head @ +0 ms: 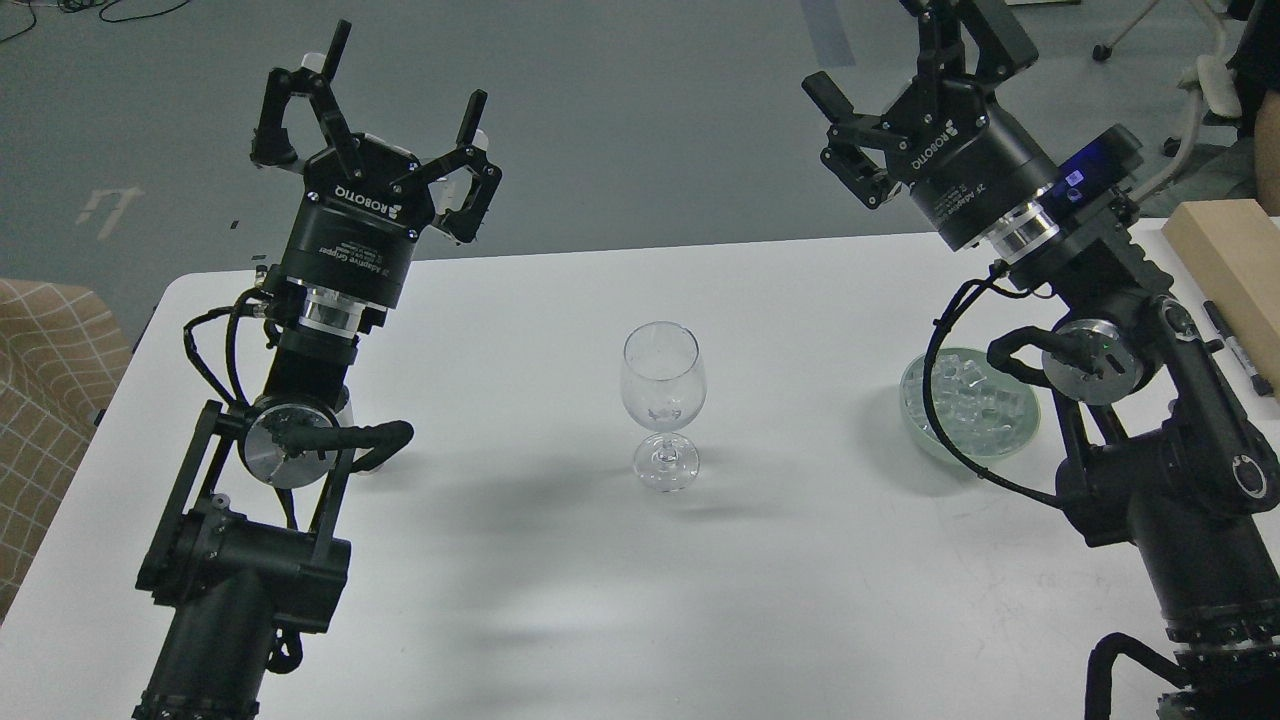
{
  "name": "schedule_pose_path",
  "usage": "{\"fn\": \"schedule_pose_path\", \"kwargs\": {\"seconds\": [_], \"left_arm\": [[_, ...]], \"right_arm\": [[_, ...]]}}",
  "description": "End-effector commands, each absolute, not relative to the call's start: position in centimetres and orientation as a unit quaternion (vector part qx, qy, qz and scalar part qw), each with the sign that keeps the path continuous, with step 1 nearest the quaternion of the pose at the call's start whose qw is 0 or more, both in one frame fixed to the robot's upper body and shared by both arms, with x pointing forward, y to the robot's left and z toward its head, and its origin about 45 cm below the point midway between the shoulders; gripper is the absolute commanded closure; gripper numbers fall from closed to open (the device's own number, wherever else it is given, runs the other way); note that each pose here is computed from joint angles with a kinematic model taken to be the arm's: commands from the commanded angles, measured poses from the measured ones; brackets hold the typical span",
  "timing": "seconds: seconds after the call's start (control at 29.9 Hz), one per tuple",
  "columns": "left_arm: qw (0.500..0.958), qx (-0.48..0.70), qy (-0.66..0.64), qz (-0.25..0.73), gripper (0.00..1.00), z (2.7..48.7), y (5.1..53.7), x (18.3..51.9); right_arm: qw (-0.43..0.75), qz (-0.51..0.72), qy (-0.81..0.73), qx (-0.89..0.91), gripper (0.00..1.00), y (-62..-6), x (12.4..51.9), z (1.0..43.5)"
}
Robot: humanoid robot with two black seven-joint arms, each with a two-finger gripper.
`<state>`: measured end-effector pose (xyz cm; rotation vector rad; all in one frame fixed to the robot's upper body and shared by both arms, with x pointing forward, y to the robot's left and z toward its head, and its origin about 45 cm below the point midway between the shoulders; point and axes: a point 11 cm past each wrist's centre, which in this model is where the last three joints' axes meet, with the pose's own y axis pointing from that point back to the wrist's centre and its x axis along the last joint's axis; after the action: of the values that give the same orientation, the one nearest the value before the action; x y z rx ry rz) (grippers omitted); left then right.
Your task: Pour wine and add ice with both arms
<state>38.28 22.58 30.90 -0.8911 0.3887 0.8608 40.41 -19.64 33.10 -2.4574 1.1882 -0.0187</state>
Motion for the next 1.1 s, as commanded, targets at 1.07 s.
{"fn": "schedule_pose_path", "kwargs": {"seconds": [1.07], "left_arm": [[0.772, -0.426, 0.21, 0.422, 0.01, 30.7, 22.6, 38.9]], "right_arm": [[0.195, 0.011, 0.43, -0.881, 0.0, -19.8, 39.0, 31.0]]}}
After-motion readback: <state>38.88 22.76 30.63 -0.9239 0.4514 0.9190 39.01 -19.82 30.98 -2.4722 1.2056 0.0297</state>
